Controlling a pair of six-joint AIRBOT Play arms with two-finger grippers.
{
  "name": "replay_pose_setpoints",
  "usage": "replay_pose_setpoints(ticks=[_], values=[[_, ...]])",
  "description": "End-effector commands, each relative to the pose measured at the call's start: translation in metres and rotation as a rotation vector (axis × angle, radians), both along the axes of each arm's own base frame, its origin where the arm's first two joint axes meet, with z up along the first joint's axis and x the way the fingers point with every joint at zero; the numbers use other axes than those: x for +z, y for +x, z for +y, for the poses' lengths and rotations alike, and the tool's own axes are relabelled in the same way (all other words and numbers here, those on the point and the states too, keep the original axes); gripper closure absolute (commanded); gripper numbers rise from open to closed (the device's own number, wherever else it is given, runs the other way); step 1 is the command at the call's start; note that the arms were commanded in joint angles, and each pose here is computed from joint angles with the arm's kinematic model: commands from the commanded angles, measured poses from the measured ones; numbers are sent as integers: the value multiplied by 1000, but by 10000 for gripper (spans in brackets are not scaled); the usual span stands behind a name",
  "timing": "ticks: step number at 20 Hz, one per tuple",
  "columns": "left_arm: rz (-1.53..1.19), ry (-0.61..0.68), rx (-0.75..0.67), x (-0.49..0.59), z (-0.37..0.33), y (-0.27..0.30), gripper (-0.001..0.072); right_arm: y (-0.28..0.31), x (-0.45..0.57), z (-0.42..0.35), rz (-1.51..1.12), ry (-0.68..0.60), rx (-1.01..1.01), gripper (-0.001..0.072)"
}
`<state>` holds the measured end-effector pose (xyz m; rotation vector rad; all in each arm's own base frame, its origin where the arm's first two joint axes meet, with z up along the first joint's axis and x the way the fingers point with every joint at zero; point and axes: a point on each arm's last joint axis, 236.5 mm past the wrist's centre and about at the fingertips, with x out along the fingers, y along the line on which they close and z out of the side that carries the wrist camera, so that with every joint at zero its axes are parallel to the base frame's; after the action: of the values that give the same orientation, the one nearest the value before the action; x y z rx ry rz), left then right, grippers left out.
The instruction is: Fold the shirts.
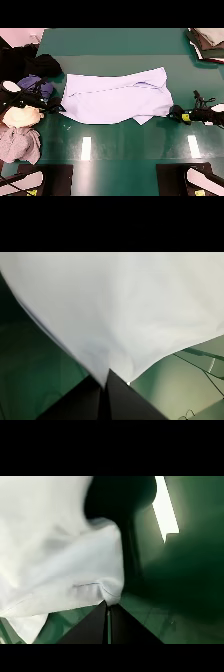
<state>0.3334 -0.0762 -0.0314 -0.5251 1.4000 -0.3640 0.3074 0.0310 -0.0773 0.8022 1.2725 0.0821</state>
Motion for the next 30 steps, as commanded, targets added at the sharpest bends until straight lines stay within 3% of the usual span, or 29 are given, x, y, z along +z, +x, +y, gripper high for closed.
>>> replay_pose_setpoints(ticks=[1,4,9,16,19,24,30], values=[[-27,7,4,6,2,6,685,15,20,0,-47,8,20,697],[-233,47,24,68,9,42,686,43,78,-5,-191,-29,55,698],[-768,117,40,285,13,67,685,78,286,-18,-703,-228,61,699],[-1439,169,55,554,-12,-60,685,-21,551,-12,-1287,-631,14,699],[-1607,84,30,604,-38,-130,685,-69,592,-16,-1336,-754,-50,699],[-1629,-5,-56,607,-64,-170,686,-83,582,-36,-1158,-854,-38,701],[-1090,15,19,450,-30,-46,686,14,480,-72,-784,-727,69,701]])
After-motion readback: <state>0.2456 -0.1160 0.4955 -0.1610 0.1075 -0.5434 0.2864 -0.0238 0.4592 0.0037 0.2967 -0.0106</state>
